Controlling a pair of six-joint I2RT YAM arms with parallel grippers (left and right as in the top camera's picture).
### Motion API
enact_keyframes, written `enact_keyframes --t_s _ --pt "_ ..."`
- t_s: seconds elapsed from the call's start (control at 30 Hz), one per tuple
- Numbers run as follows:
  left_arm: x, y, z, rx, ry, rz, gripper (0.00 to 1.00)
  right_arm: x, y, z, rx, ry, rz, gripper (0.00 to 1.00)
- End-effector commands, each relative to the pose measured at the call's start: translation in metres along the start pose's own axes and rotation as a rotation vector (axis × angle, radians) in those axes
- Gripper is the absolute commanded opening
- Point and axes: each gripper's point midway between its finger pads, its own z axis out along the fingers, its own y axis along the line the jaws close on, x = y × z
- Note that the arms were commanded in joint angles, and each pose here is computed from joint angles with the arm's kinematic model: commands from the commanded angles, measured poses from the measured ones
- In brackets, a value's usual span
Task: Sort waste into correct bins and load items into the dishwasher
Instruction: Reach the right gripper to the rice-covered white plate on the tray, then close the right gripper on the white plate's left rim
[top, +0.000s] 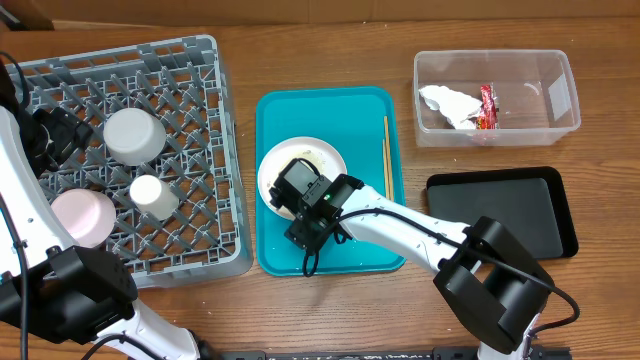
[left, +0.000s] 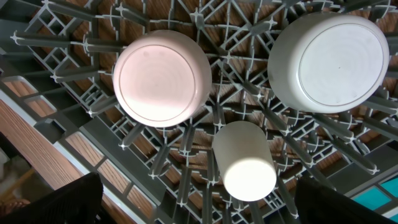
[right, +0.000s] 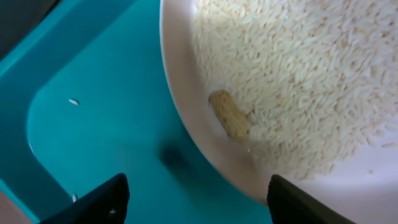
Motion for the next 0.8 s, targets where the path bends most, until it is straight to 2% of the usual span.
enact_keyframes --t_s 0.0,0.47,0.77 --pt "-0.001 -0.002 -0.007 0.016 -0.019 -0.014 1.0 -0.004 -0.003 -0.007 0.014 -0.002 -0.031 0.72" --pt "-0.001 -0.002 -0.007 0.016 -0.019 -0.014 1.0 0.003 -0.008 -0.005 0.054 0.034 -0.11 0.72" --pt "-0.001 -0.002 -0.007 0.016 -0.019 -0.014 1.0 0.032 -0.022 -0.007 0.055 0.144 0.024 0.68"
